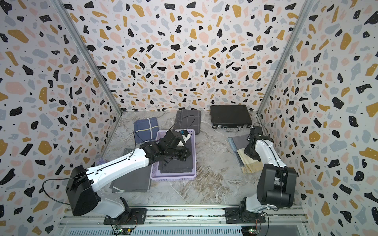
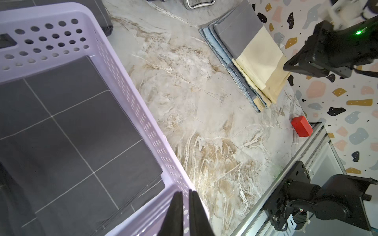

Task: Put the folded pillowcase in the basket
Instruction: Move the pillowcase to the center of the board.

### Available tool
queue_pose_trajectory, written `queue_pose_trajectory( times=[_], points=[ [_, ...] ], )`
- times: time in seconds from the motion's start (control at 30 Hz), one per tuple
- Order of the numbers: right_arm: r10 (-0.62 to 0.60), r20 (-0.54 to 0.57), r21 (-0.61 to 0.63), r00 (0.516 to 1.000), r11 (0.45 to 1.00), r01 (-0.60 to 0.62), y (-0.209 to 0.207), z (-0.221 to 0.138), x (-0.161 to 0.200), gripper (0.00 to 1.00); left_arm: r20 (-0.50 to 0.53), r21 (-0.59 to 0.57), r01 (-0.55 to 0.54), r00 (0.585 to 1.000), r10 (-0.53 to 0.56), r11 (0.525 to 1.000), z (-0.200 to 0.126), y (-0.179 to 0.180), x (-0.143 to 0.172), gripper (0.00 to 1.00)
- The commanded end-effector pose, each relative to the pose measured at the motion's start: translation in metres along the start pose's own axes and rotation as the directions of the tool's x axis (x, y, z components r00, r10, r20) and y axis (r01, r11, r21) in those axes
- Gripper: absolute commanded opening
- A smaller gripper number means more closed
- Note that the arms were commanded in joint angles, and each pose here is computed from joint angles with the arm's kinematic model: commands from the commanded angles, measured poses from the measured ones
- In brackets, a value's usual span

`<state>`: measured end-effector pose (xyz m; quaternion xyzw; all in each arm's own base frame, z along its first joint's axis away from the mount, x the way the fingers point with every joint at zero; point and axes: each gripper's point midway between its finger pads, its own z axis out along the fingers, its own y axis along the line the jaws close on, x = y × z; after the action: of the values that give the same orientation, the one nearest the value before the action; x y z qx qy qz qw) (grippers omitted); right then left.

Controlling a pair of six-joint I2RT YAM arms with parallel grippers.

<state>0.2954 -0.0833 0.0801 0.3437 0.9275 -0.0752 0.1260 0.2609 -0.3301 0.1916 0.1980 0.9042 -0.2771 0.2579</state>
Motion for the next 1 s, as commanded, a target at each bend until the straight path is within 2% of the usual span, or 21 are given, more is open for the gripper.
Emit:
queue_pose_trajectory(
  times=[0.0, 0.13, 0.3, 0.63, 0.77, 0.83, 0.9, 0.97],
  points=[
    [0.006, -0.103, -0.054, 0.995, 0.998, -0.011, 0.014, 0.017, 0.018, 0.00, 0.021, 0.051, 0.021, 1.000, -0.022, 0.998, 0.001, -0.012, -0.005, 0.18],
    [-0.022, -0.211, -0.152, 0.977, 0.988, -0.010, 0.033, 0.037, 0.044, 0.00, 0.063, 0.046, 0.039, 0.997, -0.042, 0.998, -0.015, -0.011, -0.009, 0.20],
    [-0.058, -0.313, -0.256, 0.948, 0.966, -0.025, 0.050, 0.044, 0.076, 0.00, 0.120, 0.032, 0.037, 0.992, -0.041, 0.999, -0.034, -0.012, -0.020, 0.22],
    [-0.197, -0.413, -0.421, 0.889, 0.907, 0.006, 0.093, 0.015, 0.142, 0.00, 0.125, 0.031, 0.049, 0.991, -0.052, 0.998, -0.041, -0.014, -0.024, 0.22],
    [-0.301, -0.417, -0.501, 0.858, 0.863, 0.059, 0.119, -0.009, 0.181, 0.00, 0.125, -0.009, 0.028, 0.992, -0.026, 1.000, -0.044, -0.008, -0.023, 0.22],
    [-0.332, -0.426, -0.556, 0.842, 0.830, 0.047, 0.126, -0.019, 0.191, 0.00, 0.120, -0.012, 0.017, 0.993, -0.016, 1.000, -0.046, -0.008, -0.023, 0.22],
    [-0.351, -0.395, -0.552, 0.849, 0.830, 0.086, 0.120, -0.027, 0.188, 0.00, 0.114, -0.006, 0.006, 0.993, -0.005, 1.000, -0.047, -0.011, -0.025, 0.23],
    [-0.351, -0.327, -0.502, 0.877, 0.851, 0.153, 0.106, -0.033, 0.174, 0.00, 0.104, 0.000, 0.002, 0.995, -0.002, 1.000, -0.045, -0.013, -0.025, 0.24]
  ],
)
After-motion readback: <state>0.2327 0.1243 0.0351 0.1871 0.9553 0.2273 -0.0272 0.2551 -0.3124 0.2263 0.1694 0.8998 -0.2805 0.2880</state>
